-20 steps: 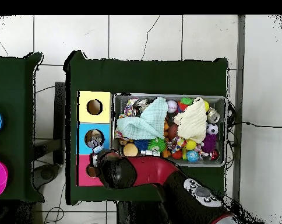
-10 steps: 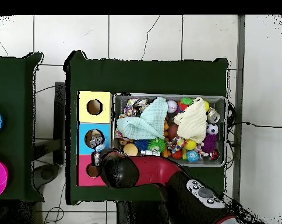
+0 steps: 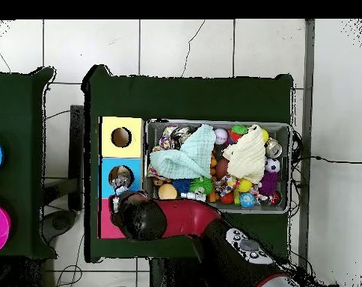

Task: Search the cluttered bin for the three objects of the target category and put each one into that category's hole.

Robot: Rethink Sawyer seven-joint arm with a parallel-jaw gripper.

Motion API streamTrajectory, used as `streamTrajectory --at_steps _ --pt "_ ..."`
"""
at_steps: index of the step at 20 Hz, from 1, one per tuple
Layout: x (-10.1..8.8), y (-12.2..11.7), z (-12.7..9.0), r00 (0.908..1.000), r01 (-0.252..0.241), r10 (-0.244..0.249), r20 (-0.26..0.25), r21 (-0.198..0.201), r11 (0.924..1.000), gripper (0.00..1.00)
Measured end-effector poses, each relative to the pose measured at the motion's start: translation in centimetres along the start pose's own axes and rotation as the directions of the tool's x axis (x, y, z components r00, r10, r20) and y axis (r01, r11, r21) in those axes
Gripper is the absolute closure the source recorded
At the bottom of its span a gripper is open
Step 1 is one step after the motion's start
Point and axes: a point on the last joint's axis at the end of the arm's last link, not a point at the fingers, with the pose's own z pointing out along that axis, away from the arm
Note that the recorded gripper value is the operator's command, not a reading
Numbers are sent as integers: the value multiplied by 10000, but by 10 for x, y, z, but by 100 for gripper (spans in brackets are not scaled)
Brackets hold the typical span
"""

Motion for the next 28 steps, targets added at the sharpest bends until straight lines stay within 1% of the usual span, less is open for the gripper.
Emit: streamTrajectory --at_steps 6,11,12,18,21,28 --pt "-5 11 6 9999 -110 110 -29 93 9999 100" --pt "-7 14 8 9998 -218 219 -43 187 9996 100" --pt "-7 14 8 9997 -239 240 -50 207 9995 0" --pt "-8 17 11 9999 -116 117 -25 521 9986 0" --pt "-10 17 11 10000 -79 78 17 603 9981 0" --pt "-13 9 8 9998 -189 181 117 803 9966 0"
